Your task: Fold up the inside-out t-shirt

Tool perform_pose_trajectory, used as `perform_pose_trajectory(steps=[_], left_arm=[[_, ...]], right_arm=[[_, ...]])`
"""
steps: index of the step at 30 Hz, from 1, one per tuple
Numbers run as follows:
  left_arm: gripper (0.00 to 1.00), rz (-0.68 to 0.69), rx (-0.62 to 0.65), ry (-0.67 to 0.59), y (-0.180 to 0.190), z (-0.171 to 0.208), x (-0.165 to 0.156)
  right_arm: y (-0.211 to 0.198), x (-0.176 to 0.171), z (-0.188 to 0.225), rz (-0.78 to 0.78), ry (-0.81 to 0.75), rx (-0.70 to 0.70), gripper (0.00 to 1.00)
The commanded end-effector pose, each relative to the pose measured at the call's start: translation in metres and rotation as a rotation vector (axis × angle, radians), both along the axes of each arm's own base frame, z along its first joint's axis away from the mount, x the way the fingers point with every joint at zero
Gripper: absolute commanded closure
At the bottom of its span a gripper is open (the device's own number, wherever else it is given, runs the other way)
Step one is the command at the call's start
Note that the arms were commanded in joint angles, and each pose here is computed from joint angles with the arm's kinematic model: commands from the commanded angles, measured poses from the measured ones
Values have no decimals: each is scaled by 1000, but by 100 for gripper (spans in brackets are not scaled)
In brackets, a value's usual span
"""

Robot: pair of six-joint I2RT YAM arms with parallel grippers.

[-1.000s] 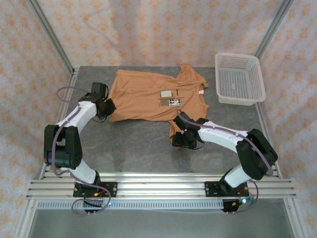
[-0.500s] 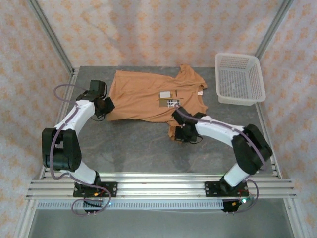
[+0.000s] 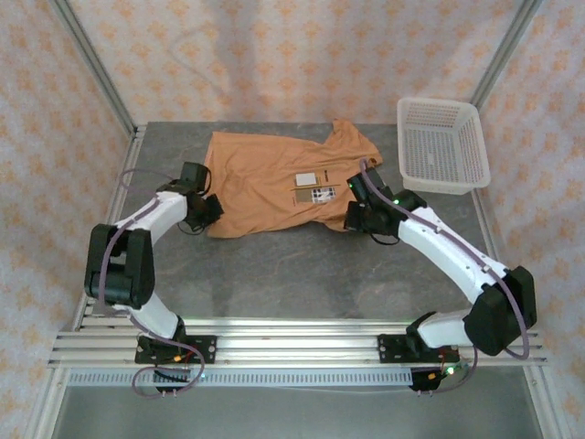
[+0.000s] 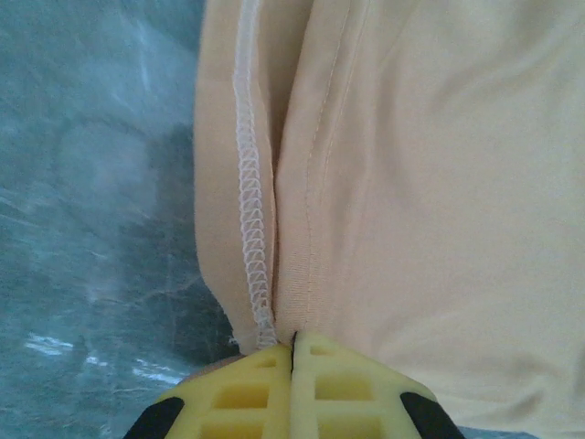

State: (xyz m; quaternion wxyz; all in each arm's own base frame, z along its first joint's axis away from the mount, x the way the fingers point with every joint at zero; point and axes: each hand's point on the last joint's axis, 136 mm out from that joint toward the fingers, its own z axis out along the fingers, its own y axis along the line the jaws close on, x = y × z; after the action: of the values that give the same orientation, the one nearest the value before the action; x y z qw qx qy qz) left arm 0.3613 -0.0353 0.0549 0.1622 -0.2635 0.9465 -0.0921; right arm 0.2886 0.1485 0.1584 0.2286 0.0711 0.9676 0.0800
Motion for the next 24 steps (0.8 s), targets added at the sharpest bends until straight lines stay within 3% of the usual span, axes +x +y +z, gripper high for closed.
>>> perform_pose_trajectory(steps=[1,4,16,20,24], left_arm=[[84,4,-11,-6,-4,-9,5],[72,2,-1,-2,-4,-12,6],[75,2,47,5,4,-8,4],[92,4,73,0,8,1,2],[100,12,97,-8,13,16,-1]], right_arm=[[-7,-9,-14,13,48,-44,100],[-8,-9,-13,12,45,-49,100],[-4,-8,-13,21,50,-36,100],[-1,-7,-14,26,57,-25,100],[-1,-7,-13,30,58,-29,100]])
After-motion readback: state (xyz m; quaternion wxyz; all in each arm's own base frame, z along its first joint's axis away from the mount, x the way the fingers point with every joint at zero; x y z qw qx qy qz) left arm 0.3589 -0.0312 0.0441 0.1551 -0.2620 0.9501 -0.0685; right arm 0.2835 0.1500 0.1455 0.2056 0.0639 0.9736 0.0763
